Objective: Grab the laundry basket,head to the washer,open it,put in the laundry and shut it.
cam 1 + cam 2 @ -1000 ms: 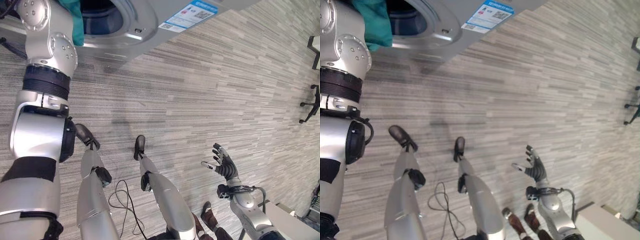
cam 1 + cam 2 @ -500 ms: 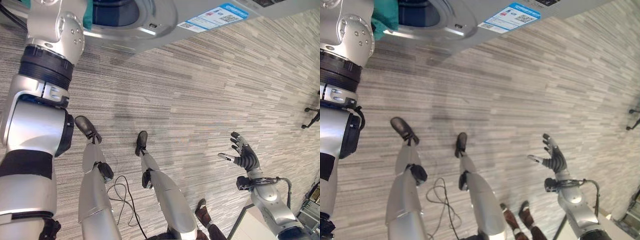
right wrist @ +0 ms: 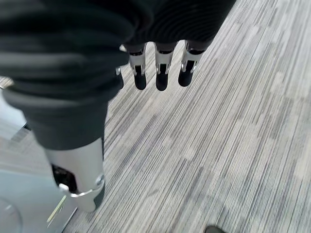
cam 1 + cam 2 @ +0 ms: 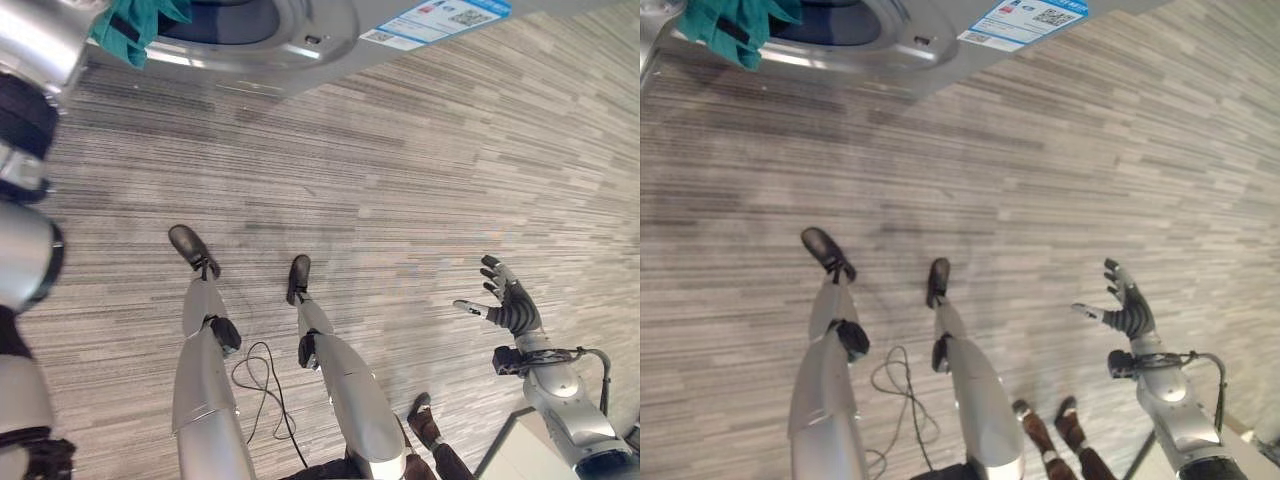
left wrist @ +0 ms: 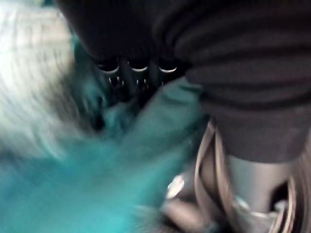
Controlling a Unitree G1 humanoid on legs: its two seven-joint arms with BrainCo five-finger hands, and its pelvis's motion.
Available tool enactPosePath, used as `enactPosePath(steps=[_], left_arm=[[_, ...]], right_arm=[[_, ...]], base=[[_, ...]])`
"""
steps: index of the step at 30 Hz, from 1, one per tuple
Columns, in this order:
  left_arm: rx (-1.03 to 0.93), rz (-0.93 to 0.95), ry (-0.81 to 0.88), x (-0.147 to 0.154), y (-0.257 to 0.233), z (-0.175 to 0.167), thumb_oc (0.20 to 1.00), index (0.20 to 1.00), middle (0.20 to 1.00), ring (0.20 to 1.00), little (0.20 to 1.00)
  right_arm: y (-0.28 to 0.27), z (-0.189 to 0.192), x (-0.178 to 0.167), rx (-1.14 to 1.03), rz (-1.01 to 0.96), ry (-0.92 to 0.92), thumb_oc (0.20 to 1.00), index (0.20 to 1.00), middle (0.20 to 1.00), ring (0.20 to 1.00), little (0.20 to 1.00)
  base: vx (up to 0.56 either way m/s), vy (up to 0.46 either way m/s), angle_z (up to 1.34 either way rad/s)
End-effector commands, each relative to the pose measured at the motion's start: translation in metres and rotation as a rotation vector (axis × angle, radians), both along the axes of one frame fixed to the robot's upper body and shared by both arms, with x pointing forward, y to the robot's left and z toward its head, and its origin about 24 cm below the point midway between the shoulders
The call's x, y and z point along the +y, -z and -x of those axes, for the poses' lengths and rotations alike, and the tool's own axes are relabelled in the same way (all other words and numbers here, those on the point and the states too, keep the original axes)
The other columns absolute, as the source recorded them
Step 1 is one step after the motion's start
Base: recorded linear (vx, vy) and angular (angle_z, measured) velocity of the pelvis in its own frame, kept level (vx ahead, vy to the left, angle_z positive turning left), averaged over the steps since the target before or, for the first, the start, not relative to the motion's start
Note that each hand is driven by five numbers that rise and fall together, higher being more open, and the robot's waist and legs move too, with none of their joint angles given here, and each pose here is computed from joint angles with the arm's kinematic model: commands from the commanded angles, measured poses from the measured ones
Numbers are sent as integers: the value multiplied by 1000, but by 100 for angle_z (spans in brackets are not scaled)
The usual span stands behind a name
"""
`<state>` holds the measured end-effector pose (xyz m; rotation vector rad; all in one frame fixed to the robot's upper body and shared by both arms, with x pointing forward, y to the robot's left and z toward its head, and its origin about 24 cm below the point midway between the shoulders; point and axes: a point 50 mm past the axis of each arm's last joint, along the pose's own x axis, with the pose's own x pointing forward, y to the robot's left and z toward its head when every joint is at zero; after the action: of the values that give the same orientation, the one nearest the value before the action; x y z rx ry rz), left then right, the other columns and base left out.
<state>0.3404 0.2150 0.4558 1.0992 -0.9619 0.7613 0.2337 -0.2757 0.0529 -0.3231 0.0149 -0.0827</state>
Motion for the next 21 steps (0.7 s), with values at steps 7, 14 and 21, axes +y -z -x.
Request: enactPosePath(steps=[7, 14, 21], left_arm=[[-371, -603, -33, -58, -34, 81, 1000, 1000, 1000, 1000, 1000], [-179, -881, 91, -77, 42, 76, 1000, 1000, 1000, 1000, 1000], [17, -894, 400, -94, 87, 87, 1000, 1000, 1000, 1000, 1000]], right_arm=[[19, 28, -7, 53, -48, 39, 1000, 1000, 1000, 1000, 1000], [25, 32, -7, 64, -38, 53, 1000, 1000, 1000, 1000, 1000], [33, 34, -2, 83, -72, 80, 1000, 1000, 1000, 1000, 1000]], base=[[-1, -9, 9], [-4, 2, 6], [-16, -7, 4]])
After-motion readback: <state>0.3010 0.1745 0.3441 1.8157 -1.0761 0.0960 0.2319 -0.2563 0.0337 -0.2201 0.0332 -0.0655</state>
